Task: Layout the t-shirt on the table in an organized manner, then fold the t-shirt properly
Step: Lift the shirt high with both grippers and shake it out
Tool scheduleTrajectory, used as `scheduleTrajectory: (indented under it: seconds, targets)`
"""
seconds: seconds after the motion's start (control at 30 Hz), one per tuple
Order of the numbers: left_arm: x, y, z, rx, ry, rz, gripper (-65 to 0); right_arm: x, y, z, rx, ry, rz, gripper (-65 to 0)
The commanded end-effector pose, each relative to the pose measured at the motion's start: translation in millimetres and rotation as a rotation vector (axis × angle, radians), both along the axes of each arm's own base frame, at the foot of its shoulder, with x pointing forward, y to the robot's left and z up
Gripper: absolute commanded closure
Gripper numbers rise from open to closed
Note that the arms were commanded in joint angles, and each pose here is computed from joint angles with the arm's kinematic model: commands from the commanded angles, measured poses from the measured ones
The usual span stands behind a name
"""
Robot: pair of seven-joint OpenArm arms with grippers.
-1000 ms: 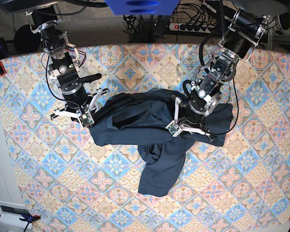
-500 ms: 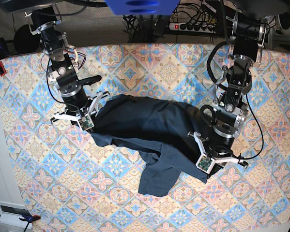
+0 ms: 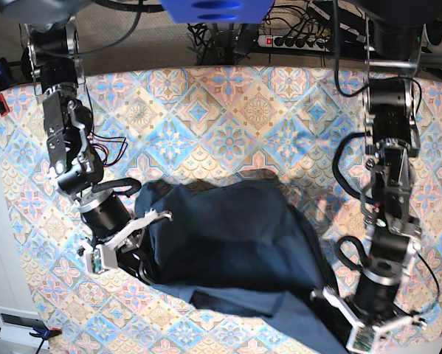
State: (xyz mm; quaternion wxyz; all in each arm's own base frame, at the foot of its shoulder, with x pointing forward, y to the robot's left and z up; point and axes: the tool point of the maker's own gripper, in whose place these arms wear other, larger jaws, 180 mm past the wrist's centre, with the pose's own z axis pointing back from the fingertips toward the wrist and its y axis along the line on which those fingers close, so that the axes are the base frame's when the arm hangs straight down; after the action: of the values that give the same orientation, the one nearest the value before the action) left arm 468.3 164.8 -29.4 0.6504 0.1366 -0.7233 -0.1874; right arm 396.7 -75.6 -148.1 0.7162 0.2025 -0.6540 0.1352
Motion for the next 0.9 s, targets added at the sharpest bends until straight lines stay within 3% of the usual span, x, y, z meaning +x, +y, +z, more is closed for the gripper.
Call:
scheduleTrajectory:
  seconds: [0.0, 0.1, 0.33, 0.47, 0.7, 0.87]
  targets:
    - [-4, 18, 31, -0.017, -0.081, 0.047, 0.0, 0, 6, 27, 0.041, -0.072, 0.026, -0.3]
    - [-9, 41, 58, -0.061, -0.142, 0.091, 0.0, -5, 34, 35, 0.131, -0.058, 0.106, -0.3]
    - [-36, 117, 95, -0.121, -0.229, 0.201, 0.0, -39, 130, 36, 0.148, -0.036, 0.364, -0.4]
    - [-66, 149, 136, -0.153, -0.334, 0.225, 0.0, -72, 188, 51, 0.164, -0.062, 0.534, -0.4]
    - [-127, 166, 194, -0.101, -0.493, 0.210, 0.0, -131, 262, 86, 0.216, -0.122, 0.771, -0.4]
    - [-136, 163, 210, -0.103, -0.522, 0.166, 0.0, -143, 274, 101, 0.266, -0.136, 0.803, -0.4]
